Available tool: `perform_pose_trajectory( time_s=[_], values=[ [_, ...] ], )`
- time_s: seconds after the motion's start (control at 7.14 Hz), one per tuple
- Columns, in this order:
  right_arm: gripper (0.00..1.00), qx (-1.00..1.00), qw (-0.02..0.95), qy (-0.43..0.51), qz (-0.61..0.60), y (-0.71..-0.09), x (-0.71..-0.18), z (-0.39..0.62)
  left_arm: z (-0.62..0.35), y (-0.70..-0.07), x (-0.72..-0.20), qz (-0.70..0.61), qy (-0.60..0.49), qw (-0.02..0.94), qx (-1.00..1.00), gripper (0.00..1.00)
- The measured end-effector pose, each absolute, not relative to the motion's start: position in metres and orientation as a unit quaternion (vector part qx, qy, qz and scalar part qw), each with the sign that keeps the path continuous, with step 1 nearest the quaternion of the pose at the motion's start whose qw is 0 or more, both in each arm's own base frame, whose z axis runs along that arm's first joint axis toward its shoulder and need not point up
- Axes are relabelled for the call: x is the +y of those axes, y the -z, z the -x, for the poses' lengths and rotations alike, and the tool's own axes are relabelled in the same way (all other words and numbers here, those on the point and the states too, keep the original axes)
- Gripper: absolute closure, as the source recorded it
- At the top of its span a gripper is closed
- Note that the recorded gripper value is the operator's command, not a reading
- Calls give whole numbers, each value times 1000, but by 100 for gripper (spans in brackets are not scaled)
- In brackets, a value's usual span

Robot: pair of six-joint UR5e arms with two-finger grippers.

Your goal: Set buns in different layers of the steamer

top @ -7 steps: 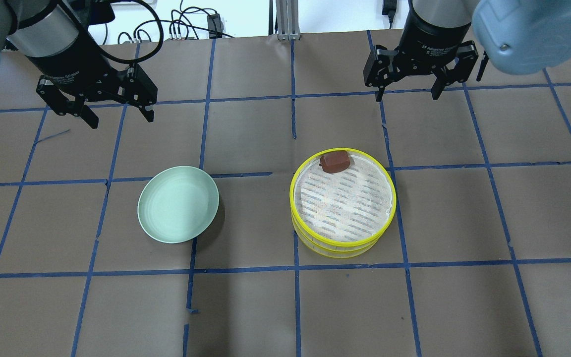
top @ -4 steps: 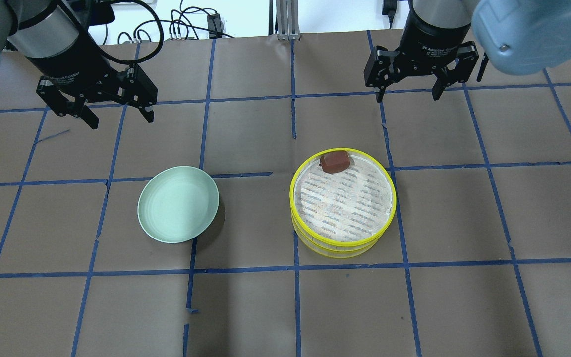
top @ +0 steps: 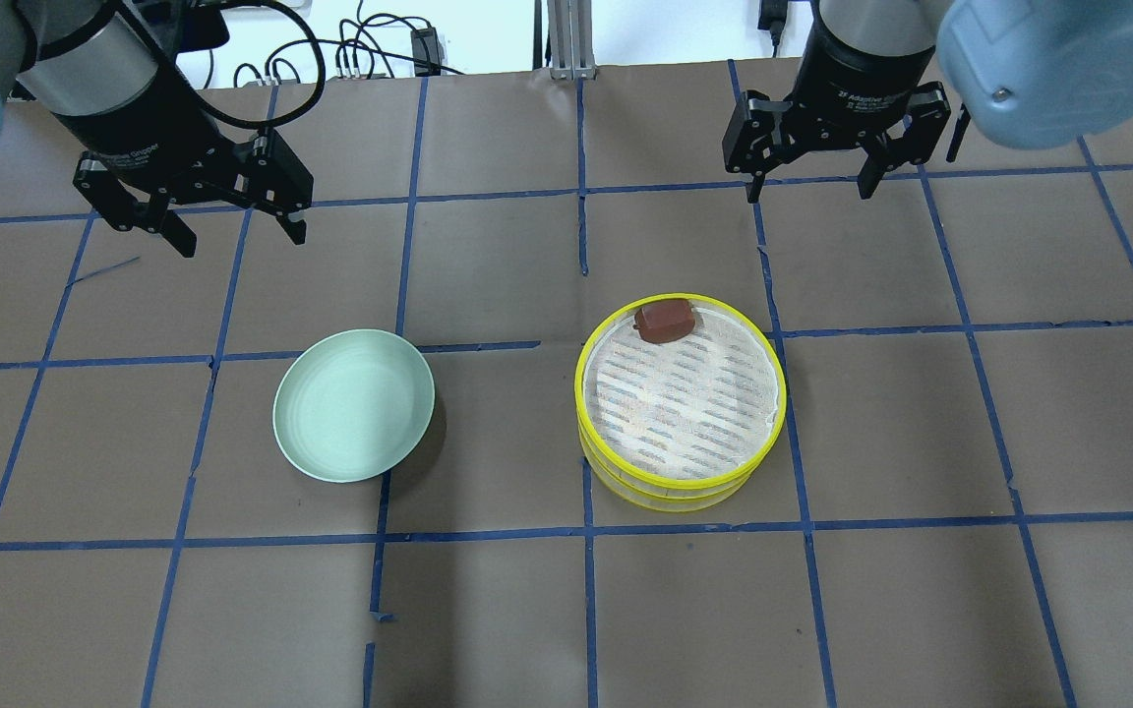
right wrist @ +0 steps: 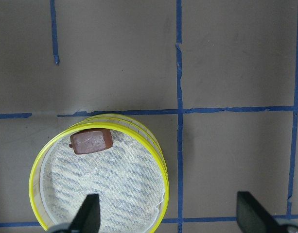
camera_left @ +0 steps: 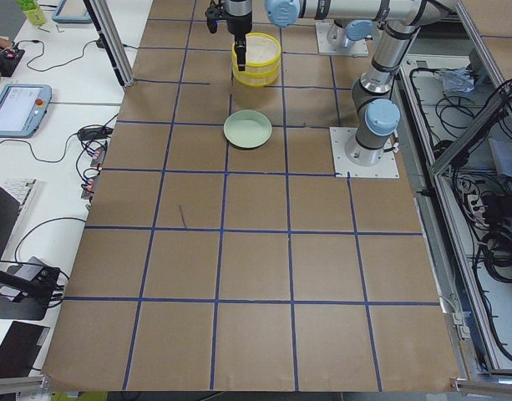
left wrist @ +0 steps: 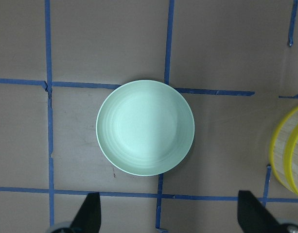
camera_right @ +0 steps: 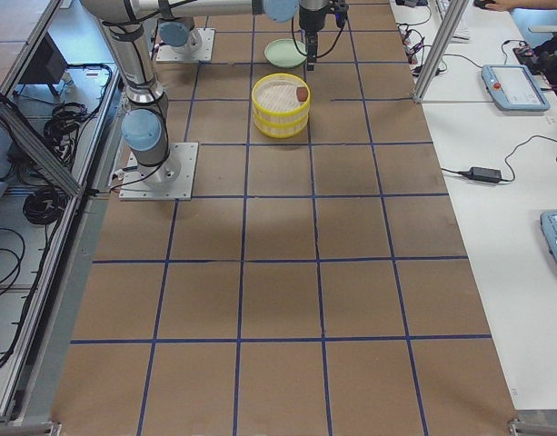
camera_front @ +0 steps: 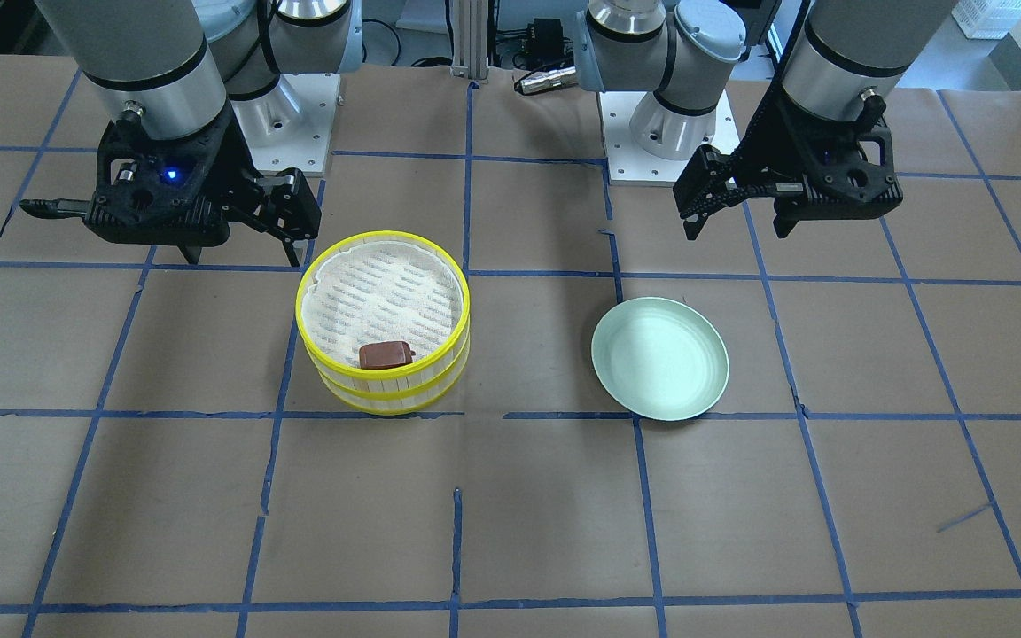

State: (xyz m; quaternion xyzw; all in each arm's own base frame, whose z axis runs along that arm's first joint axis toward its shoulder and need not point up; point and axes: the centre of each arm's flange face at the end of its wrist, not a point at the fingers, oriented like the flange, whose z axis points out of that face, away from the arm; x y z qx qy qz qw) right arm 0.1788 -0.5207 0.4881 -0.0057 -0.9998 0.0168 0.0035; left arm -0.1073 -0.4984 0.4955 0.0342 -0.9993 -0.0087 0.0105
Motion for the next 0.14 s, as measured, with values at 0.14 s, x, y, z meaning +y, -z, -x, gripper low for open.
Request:
perform_pose_trajectory(
  time_s=[0.14],
  values=[
    [0, -1000, 4, -17, 5, -488, -521, -179, 107, -496, -498, -34, 9, 10, -999, 0]
  ],
)
